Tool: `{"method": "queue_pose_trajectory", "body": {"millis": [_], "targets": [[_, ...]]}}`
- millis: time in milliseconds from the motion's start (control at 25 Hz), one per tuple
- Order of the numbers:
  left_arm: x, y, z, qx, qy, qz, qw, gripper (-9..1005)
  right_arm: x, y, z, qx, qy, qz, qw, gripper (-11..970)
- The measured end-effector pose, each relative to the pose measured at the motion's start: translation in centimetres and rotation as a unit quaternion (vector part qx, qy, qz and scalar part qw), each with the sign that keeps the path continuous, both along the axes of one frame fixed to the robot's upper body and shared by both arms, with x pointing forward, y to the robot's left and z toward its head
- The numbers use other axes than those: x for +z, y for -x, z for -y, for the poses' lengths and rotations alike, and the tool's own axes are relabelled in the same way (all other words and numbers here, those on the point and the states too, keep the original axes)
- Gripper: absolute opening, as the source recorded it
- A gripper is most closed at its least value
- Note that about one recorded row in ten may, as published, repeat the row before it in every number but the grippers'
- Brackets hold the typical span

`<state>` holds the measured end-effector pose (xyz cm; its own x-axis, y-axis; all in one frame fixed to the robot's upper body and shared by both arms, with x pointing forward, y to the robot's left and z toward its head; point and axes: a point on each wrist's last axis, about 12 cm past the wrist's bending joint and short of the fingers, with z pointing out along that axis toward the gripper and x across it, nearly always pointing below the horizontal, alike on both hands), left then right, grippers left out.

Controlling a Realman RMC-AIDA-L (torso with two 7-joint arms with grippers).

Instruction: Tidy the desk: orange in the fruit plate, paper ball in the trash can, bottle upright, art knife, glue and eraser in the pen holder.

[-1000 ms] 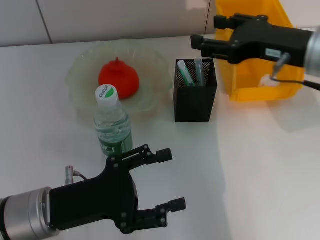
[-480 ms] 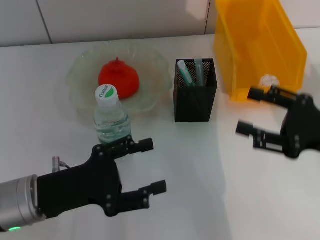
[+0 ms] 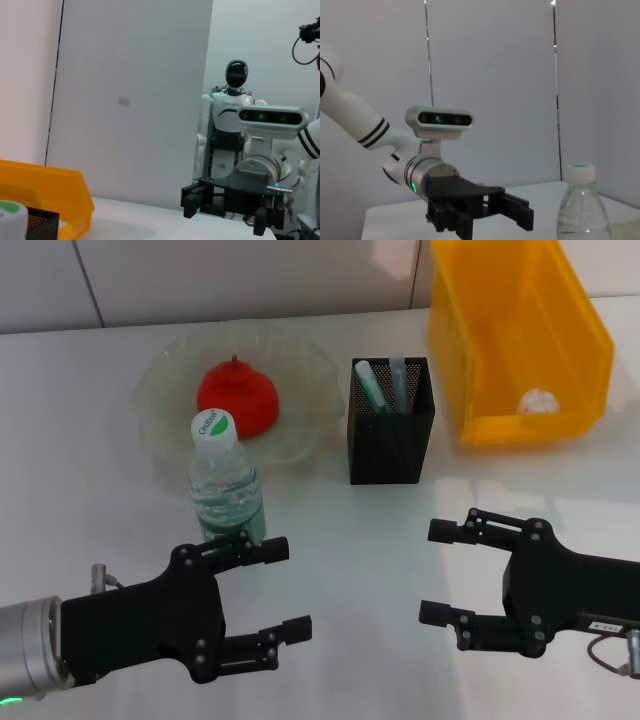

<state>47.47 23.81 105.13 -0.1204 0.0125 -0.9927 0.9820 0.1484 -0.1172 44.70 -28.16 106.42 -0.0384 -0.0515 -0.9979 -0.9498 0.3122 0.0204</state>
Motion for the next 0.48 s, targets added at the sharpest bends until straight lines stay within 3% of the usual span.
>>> {"method": "queue_pose_trajectory", "body": {"millis": [480], "targets": [[-0.2,0.2,-0.03,0.004,0.0,-0.004,1.0,785,0.28,-0.77,-0.48,0.012,-0.007,0.001,1.0,768]]}}
